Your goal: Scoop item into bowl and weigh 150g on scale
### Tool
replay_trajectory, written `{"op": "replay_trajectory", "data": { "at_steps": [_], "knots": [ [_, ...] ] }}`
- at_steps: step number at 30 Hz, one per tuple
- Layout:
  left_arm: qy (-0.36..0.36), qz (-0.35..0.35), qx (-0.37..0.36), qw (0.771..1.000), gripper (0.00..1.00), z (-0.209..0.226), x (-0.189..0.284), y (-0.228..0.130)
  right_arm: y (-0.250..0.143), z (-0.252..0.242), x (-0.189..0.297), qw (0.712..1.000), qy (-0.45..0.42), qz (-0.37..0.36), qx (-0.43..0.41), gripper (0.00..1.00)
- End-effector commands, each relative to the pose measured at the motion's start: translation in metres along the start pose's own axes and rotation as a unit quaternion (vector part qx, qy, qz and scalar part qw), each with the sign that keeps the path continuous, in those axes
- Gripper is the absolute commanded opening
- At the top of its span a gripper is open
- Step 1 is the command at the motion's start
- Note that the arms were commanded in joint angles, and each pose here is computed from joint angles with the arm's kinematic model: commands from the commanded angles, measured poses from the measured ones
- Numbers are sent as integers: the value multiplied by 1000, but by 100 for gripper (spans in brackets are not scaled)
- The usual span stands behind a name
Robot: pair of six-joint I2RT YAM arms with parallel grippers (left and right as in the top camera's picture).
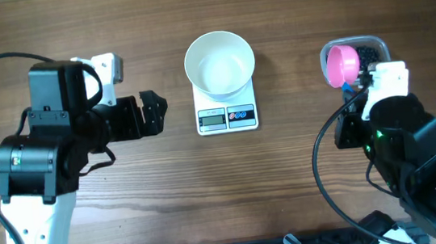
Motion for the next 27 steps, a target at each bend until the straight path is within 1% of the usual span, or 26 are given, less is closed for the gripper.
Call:
{"op": "replay_trajectory", "data": {
  "at_steps": [1, 6, 7, 8, 9, 10, 13, 18, 20, 21, 24, 27],
  "knots": [
    [5, -10, -20, 1000, 100, 0, 3, 4, 4, -2, 4, 1000, 4, -2, -8, 4],
    [-57, -5, -24, 998, 100, -11, 3, 5, 3, -2, 4, 1000, 4, -1, -8, 4],
    [-67, -4, -25, 997, 94, -12, 3, 5, 3, -2, 4, 1000, 4, -1, -8, 4],
    [-75, -7, -27, 997, 63, -14, 3, 6, 3, -2, 4, 1000, 4, 0, -8, 4],
    [-82, -6, -28, 996, 28, -15, 3, 7, 3, -2, 4, 1000, 4, 0, -8, 4],
    [-89, -4, -27, 996, 4, -16, 3, 7, 3, -2, 4, 1000, 4, 0, -8, 4],
    [-110, 13, -5, 994, 4, -20, -2, 5, 4, -3, 4, 1000, 0, -3, -8, 4],
    [-118, 67, -10, 991, 4, -34, -33, -7, 8, -6, 4, 1000, -21, -19, -11, 5],
    [-79, 74, 12, 994, 4, -39, -51, -10, 11, -6, 5, 999, -23, -28, -14, 4],
    [-55, 73, 12, 996, 4, -44, -60, -13, 12, -6, 5, 999, -24, -33, -16, 4],
    [13, 61, -13, 998, 4, -62, -82, -22, 16, -7, 5, 998, -36, -47, -21, 4],
    [58, 42, -31, 997, 4, -85, -102, -33, 18, -8, 5, 997, -41, -53, -22, 4]
  ]
}}
Point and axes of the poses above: each gripper's point midway between its finger pads, its own x axis back along the fingers, its own z axis along the line the jaws close on, y = z × x, the point moved 9 cm from there along x, back along the fingers, and after that the axes turned 5 degrees about x, right-handed, at the moved point
